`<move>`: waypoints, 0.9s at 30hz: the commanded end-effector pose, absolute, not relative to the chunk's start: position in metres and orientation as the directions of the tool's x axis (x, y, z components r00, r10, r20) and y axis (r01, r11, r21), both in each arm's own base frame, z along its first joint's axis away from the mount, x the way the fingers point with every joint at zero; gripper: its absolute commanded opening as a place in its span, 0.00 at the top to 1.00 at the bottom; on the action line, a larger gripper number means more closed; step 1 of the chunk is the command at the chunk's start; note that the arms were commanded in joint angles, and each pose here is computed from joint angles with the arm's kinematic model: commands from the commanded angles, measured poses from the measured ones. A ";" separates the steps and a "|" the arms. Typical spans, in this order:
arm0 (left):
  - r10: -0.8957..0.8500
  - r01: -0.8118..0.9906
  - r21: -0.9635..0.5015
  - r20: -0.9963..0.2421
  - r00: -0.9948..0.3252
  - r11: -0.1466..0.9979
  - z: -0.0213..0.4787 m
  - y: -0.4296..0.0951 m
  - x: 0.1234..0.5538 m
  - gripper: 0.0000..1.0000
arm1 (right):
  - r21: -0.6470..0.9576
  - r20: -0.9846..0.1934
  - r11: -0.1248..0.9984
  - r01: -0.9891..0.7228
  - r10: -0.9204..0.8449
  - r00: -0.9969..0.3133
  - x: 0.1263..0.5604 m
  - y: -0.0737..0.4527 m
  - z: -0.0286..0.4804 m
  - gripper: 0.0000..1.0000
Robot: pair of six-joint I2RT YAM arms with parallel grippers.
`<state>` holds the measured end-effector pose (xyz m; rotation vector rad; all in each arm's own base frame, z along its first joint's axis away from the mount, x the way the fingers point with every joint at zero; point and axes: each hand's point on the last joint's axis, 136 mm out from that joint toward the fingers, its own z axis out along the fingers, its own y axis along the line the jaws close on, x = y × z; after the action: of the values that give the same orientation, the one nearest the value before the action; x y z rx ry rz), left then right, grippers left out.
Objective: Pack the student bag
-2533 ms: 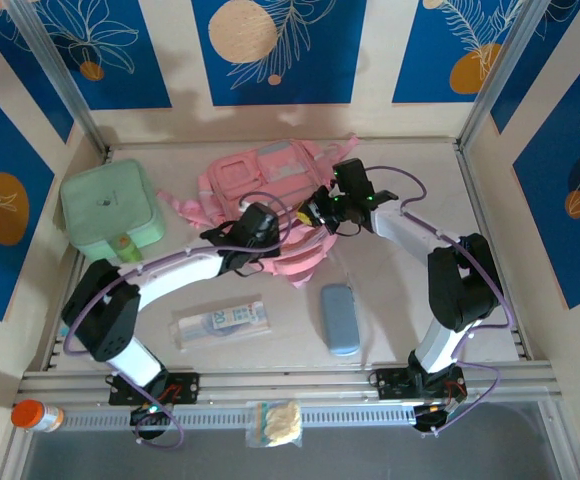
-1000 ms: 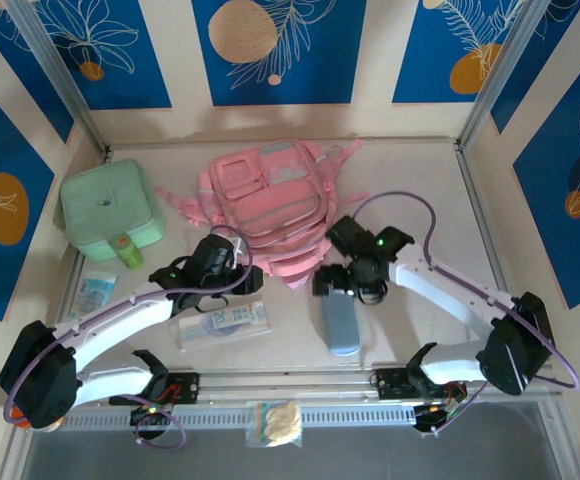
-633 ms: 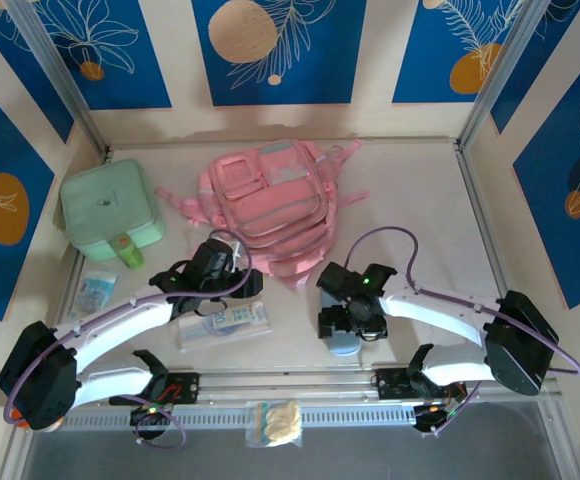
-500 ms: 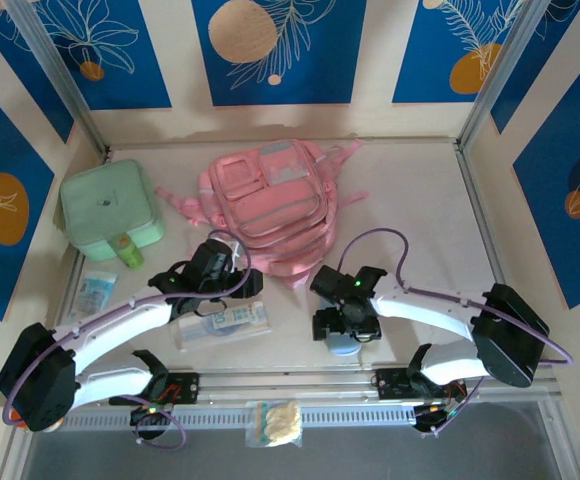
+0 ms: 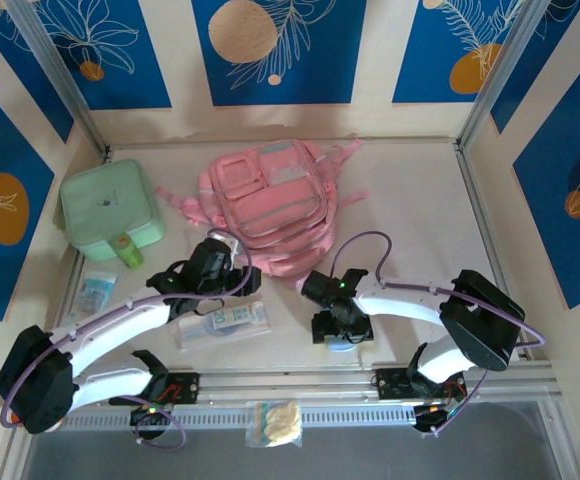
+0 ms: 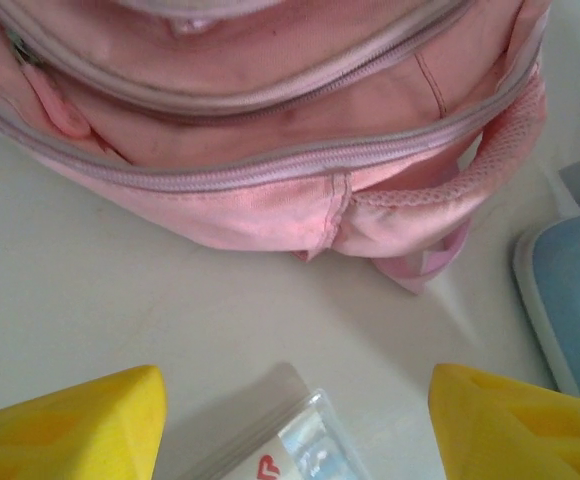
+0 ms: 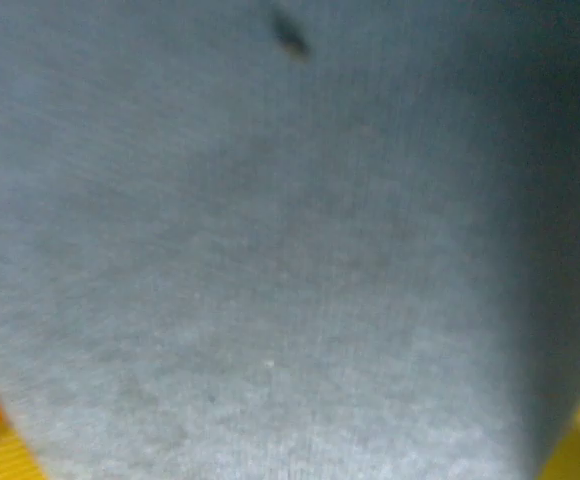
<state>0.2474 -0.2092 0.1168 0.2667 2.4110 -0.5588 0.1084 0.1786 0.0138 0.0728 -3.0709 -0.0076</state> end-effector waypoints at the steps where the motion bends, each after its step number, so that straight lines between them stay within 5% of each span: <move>1: 0.176 0.435 -0.179 -0.731 -0.659 0.883 0.144 -0.215 0.268 0.27 | 0.025 0.035 0.998 -0.054 -0.055 -0.998 0.112 0.181 0.020 0.19; 10: 0.396 0.567 0.056 -0.772 -0.497 0.822 0.173 -0.235 0.305 0.18 | 0.072 0.004 0.996 -0.046 -0.046 -0.999 0.113 0.172 0.042 0.28; 20: 0.608 0.779 0.148 -0.718 -0.339 0.610 0.164 -0.285 0.330 0.12 | 0.250 -0.013 0.963 0.103 0.110 -0.994 0.130 0.142 0.088 0.29; 27: 0.660 0.735 0.257 -0.676 -0.327 0.627 0.148 -0.299 0.382 0.13 | 0.333 -0.033 0.935 0.126 0.145 -0.989 0.151 0.142 0.099 0.30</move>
<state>0.3598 -0.3011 0.1441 1.0803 2.1025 -0.2199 0.1507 0.1324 0.0894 -0.2840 -3.1782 -0.4357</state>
